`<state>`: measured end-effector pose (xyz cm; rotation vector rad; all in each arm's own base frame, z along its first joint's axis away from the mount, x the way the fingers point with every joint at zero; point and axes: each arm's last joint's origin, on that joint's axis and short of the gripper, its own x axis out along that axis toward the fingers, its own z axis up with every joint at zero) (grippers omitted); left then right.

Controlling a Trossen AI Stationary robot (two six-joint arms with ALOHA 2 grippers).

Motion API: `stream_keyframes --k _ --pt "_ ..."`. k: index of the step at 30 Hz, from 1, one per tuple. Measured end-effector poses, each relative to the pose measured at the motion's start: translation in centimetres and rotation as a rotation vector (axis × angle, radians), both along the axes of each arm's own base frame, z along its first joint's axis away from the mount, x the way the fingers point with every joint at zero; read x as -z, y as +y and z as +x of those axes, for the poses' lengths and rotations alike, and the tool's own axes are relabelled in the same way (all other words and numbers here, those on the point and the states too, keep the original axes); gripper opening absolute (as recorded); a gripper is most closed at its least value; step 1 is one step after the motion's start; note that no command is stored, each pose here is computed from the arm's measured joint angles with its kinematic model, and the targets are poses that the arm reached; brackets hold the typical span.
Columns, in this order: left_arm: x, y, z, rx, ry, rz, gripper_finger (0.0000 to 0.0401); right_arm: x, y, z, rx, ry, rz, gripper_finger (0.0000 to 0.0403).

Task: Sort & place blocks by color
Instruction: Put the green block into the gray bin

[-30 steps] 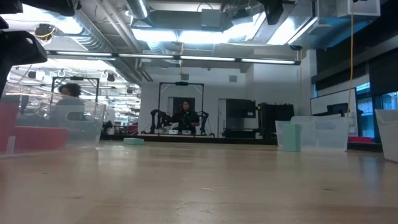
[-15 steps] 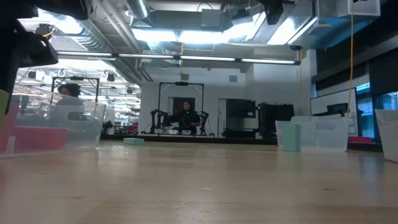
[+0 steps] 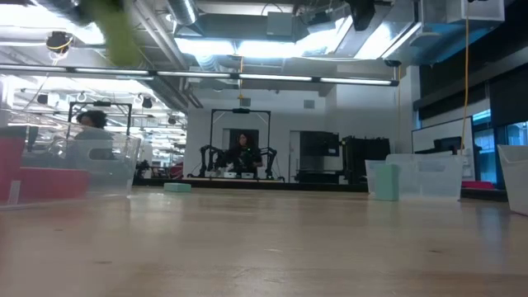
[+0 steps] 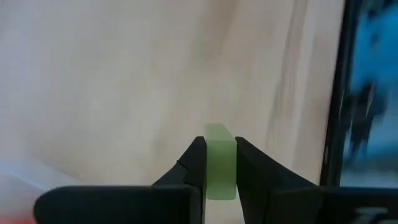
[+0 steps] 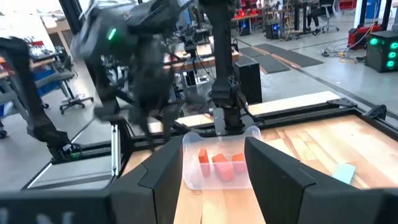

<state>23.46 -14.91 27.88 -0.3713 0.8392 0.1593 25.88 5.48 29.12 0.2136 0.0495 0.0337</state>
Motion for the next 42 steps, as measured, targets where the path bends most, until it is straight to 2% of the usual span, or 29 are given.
stream_keyframes --k 6,11,17,20,22,26,28,30,35,40,42 --pt "-6.1 5.4 -1.9 -0.129 -0.327 0.163 0.0045 -0.8 0.0 0.0 0.001 -0.081 0.019 0.0177" --pt "-9.3 8.8 -2.6 -0.189 -0.507 0.294 0.0045 -1.6 0.0 -0.1 0.001 -0.157 0.036 0.0177" --pt "-10.8 10.7 -1.1 -0.109 -0.638 0.326 0.0045 -2.1 0.0 -0.1 0.0 -0.209 0.048 0.0177" --pt "-9.5 11.2 0.1 -0.093 -0.704 0.321 0.0045 -2.2 0.0 -0.2 -0.005 -0.223 0.051 0.0177" --pt "-8.1 11.5 0.6 -0.103 -0.797 0.284 0.0045 -2.2 0.0 -0.2 -0.008 -0.222 0.051 0.0177" --pt "-4.2 12.1 0.5 -0.165 -0.943 0.203 0.0045 -2.2 0.0 -0.1 -0.008 -0.221 0.051 0.0177" --pt "-3.1 12.2 0.2 -0.18 -0.998 0.166 0.0045 -2.2 0.0 -0.1 -0.006 -0.219 0.05 0.0177" --pt "-2.7 12.1 0.1 -0.164 -1.034 0.137 0.0045 -2.1 -0.3 -0.1 0.019 -0.214 0.052 0.0177" --pt "-3.0 12.0 0.2 -0.144 -1.043 0.141 0.0045 -1.3 -1.3 0.7 0.094 -0.17 0.069 0.0177" --pt "-3.1 12.4 0.2 -0.153 -1.039 0.168 0.0045 -1.5 -2.1 2.6 0.113 -0.152 0.065 0.0177" --pt "-3.1 12.6 0.2 -0.162 -1.042 0.172 0.0045 -1.5 -2.5 3.2 0.127 -0.145 0.098 0.0177"
